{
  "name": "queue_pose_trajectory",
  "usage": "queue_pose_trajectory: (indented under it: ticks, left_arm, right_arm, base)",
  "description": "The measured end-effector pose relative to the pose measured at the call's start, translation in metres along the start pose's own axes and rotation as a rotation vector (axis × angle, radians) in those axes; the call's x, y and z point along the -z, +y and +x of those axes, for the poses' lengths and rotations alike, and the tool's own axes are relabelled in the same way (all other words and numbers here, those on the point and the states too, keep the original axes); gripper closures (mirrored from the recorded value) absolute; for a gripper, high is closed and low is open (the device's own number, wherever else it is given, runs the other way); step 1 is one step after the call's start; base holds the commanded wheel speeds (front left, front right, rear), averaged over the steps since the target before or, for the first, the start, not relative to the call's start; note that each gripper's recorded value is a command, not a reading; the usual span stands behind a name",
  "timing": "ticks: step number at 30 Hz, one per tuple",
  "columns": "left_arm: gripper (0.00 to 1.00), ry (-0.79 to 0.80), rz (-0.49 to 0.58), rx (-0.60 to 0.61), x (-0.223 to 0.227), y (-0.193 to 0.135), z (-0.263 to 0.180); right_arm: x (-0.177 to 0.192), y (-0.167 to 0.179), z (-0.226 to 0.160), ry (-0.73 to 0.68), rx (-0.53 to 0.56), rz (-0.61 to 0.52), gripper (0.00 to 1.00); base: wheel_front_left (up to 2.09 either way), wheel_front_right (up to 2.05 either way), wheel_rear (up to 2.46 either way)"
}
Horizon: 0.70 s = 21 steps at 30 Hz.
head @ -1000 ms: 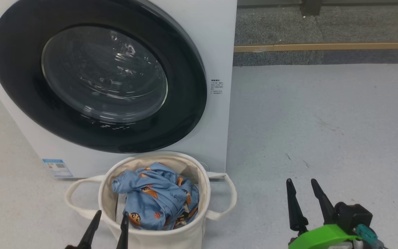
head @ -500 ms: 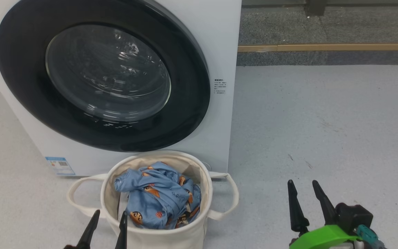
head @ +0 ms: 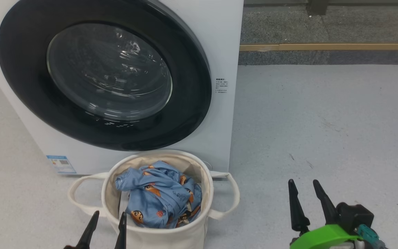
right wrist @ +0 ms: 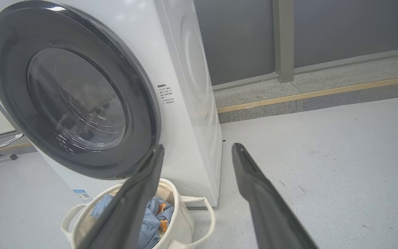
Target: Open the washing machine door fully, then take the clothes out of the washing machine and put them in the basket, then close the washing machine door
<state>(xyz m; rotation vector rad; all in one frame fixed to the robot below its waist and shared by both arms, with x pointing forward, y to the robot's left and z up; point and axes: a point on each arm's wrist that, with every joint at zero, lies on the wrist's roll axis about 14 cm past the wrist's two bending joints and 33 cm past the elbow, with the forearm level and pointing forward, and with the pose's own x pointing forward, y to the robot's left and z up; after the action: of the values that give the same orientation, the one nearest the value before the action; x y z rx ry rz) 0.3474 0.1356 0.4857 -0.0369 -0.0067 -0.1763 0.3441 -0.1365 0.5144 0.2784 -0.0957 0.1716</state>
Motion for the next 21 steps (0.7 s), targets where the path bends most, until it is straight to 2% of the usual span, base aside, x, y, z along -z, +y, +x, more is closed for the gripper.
queue_pose_trajectory:
  ticks: [21]
  left_arm:
    - [0.00, -0.005, -0.006, -0.006, -0.0013, 0.0007, -0.0020]
  right_arm:
    - [-0.0007, 0.0002, 0.0003, -0.002, -0.001, -0.001, 0.00]
  base:
    - [0.00, 0.00, 0.00]
